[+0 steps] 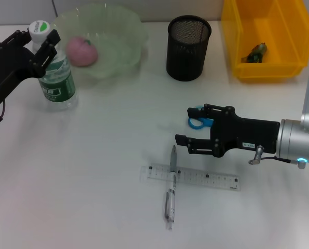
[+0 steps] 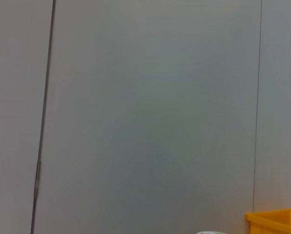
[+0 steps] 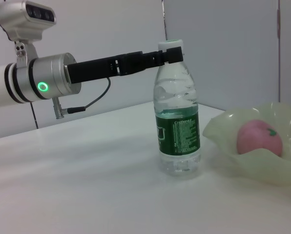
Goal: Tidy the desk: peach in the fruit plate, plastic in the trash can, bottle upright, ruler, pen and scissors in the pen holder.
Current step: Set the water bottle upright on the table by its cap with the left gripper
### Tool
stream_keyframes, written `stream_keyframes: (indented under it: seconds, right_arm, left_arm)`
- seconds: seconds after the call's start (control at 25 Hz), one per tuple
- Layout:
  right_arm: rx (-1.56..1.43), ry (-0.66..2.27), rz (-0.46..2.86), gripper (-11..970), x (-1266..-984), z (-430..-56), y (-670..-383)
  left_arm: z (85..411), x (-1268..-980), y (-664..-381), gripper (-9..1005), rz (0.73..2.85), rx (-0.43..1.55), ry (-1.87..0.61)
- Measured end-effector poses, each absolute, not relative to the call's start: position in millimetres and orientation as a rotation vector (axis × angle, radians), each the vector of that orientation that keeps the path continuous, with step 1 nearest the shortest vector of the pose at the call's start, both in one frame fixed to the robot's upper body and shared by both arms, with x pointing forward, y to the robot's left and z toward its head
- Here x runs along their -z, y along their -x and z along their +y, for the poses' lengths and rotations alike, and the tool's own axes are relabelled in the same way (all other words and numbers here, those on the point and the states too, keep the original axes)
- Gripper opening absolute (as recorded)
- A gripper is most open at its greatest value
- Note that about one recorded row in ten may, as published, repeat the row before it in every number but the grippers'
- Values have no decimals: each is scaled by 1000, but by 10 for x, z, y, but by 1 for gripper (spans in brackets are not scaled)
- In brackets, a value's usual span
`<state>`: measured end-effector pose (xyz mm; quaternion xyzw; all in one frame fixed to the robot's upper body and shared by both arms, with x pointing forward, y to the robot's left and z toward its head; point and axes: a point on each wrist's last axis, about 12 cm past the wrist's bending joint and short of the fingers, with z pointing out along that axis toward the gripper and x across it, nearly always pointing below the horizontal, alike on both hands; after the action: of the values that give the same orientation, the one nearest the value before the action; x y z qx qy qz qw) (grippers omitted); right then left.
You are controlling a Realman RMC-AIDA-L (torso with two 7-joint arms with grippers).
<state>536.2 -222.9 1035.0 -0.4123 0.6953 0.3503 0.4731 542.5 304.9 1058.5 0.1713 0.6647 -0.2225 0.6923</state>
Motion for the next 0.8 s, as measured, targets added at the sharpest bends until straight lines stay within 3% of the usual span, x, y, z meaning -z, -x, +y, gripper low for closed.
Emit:
stream_keyframes:
  seconds: [0.8]
  right_arm:
    - [-873, 1007, 1704, 773, -10347, -2220, -5349]
  left_arm:
    - [3021, -10566, -5456, 447, 1504, 495, -378]
